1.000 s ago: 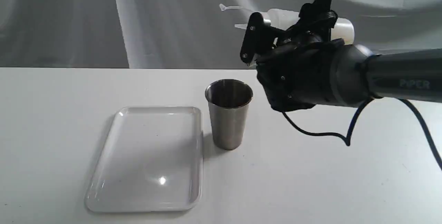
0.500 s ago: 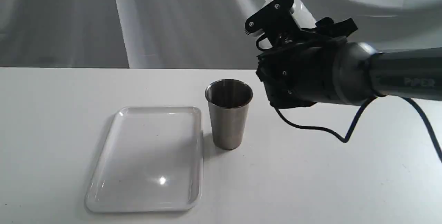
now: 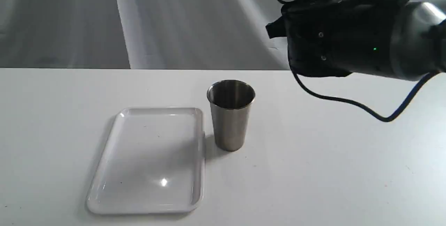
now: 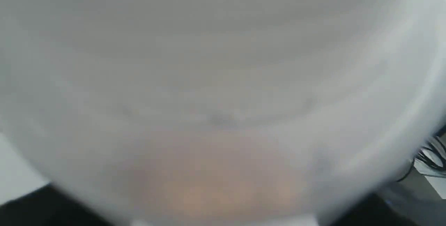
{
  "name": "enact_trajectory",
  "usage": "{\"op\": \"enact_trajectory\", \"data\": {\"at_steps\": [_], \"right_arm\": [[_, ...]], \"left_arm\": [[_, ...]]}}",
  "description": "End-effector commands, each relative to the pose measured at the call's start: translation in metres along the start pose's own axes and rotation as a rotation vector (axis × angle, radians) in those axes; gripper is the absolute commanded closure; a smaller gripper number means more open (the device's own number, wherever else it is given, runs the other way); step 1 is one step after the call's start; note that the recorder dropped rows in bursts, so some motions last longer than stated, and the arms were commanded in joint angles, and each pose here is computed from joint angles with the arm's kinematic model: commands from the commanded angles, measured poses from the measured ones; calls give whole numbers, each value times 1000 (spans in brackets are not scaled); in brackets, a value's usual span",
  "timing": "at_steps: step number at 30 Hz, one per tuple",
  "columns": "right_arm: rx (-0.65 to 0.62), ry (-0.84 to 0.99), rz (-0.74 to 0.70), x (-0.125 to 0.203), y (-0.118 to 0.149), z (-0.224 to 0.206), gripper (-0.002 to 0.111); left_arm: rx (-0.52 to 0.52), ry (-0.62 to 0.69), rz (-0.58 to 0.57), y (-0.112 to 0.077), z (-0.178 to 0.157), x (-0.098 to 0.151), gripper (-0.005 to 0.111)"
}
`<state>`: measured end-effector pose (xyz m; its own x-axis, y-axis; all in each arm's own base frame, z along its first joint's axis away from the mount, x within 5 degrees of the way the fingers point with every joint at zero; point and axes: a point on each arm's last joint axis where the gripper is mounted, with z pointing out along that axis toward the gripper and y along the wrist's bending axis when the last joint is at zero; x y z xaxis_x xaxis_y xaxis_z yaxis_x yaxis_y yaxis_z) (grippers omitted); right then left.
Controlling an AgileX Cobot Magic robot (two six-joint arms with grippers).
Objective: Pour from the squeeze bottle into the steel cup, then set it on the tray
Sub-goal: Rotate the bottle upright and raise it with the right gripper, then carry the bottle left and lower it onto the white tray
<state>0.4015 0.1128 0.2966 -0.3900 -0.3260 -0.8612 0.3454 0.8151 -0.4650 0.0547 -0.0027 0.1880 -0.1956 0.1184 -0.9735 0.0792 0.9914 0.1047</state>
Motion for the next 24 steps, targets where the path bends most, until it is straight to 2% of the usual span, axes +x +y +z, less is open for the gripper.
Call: {"op": "enact_trajectory", "data": {"at_steps": [1, 11, 24], "right_arm": [[17, -59, 15, -15, -14, -6, 67], [-219, -133, 64, -33, -10, -21, 67], [-249, -113, 94, -32, -8, -22, 67]], "left_arm": [[2, -7, -1, 0, 0, 1, 98], [2, -7, -1, 0, 0, 1, 98], [2, -7, -1, 0, 0, 1, 98]]}}
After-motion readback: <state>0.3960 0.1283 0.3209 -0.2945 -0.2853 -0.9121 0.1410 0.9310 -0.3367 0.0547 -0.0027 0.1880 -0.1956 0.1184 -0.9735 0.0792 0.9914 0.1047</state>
